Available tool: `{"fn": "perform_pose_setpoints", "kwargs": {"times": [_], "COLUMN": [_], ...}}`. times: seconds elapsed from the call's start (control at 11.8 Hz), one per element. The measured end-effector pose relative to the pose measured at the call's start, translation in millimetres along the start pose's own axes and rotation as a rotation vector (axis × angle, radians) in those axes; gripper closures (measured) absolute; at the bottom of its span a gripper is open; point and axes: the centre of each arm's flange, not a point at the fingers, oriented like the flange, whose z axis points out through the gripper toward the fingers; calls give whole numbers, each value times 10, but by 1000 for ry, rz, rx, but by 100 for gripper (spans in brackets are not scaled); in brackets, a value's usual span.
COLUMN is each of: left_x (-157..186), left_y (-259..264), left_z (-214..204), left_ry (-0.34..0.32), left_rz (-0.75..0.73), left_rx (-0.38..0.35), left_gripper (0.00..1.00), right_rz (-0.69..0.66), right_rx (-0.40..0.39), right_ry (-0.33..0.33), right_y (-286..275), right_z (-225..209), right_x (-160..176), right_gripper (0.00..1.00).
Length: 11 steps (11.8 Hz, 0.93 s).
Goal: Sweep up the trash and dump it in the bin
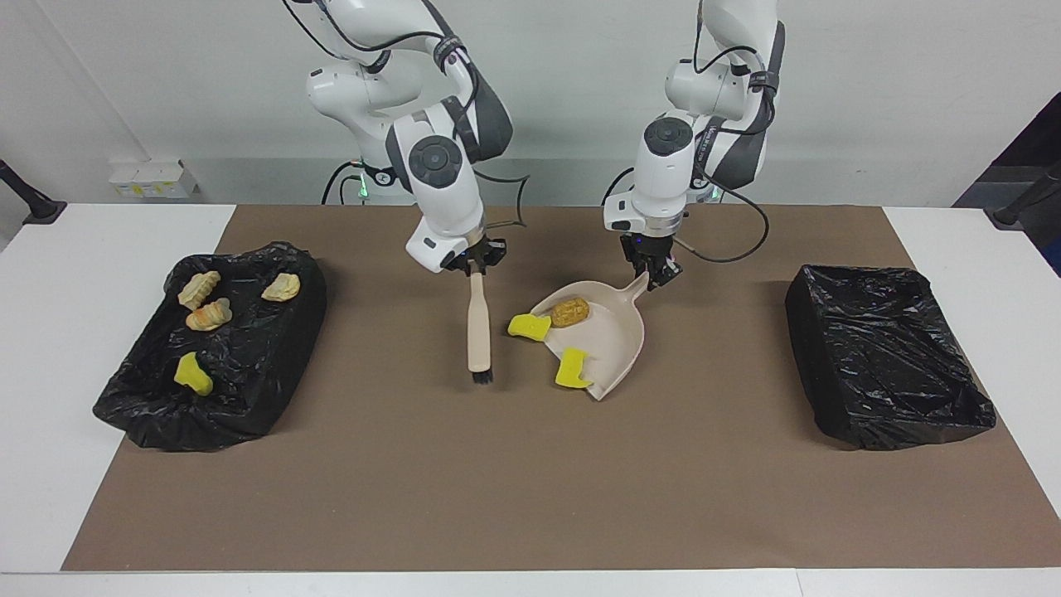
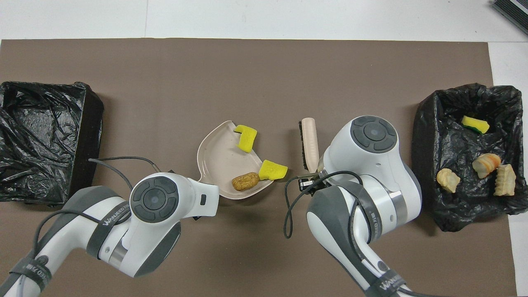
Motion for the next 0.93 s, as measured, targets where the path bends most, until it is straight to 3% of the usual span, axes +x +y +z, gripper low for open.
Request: {"fn": "perform_pose_setpoints", "kwargs": {"times": [0.25, 0.59, 0.76, 0.93], "left_x": [0, 1, 1, 1], "left_y": [1, 1, 1, 1], "left_z": [2, 4, 5, 5], "left_ry": [0, -1, -1, -1], "left_rz": [-9, -14, -17, -19], "left_rx": [0, -1, -1, -1], "left_gripper": [68, 68, 68, 68], "right_rz": [-30, -103, -113, -109], "right_rx": [-39, -54, -21, 76], "right_ry": [-9, -2, 24, 40], "right_y": [22, -547, -773, -1091], "right_z": [282, 508, 539, 474], "right_x": [-23, -181, -175, -203], "right_gripper": [74, 74, 74, 74]}}
